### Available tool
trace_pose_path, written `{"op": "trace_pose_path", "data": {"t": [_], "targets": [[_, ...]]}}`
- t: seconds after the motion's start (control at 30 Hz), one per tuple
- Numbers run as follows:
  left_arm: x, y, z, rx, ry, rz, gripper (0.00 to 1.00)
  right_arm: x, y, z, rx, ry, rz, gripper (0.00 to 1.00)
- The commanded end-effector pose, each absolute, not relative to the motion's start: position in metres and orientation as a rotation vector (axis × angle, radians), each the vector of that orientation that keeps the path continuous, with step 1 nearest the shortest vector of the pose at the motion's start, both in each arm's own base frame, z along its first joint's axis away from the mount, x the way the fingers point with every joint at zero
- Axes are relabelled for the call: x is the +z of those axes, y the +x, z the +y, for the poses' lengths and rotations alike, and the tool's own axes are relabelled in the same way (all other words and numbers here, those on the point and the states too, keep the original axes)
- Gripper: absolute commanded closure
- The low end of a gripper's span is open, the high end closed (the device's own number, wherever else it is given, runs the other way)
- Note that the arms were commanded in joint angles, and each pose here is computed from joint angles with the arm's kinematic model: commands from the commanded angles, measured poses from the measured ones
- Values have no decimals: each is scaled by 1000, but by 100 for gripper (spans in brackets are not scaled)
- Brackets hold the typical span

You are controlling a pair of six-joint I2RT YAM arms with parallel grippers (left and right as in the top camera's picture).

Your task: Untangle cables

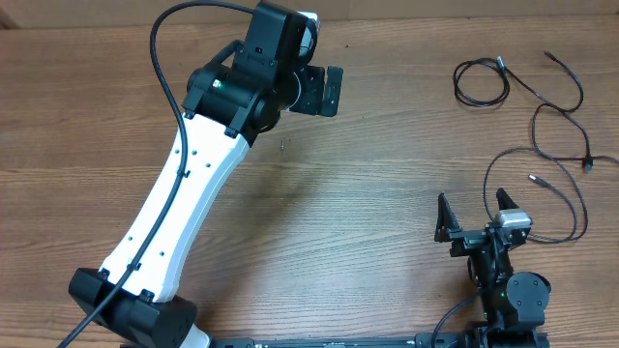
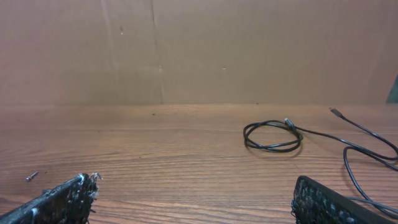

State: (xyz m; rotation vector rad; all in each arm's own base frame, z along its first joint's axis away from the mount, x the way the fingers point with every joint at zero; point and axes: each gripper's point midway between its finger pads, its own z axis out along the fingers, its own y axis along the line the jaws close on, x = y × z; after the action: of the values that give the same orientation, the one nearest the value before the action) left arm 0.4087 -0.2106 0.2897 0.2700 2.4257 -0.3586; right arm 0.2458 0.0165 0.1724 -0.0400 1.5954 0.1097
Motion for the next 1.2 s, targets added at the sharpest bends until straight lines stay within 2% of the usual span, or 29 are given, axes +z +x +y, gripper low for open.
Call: {"op": "trace_pose_path", "data": {"t": [0.0, 0.23, 0.43, 0.67, 0.9, 1.17], "targets": [[307, 407, -201, -352, 260, 2384, 1, 171, 246, 17, 103, -46, 1591, 0], [359, 383, -139, -177, 194, 2275, 0, 171, 246, 17, 103, -46, 1591, 0], [398, 321, -87, -123, 151, 2230, 0, 171, 246, 17, 102, -45, 1591, 0], [409, 258, -30, -102, -11, 2177, 0, 171, 246, 17, 103, -46, 1591, 0], [387, 206, -7, -81, -88, 2040, 0, 171, 246, 17, 102, -45, 1591, 0], [313, 172, 4, -86, -165, 1897, 0, 171, 246, 17, 103, -46, 1591, 0]]}}
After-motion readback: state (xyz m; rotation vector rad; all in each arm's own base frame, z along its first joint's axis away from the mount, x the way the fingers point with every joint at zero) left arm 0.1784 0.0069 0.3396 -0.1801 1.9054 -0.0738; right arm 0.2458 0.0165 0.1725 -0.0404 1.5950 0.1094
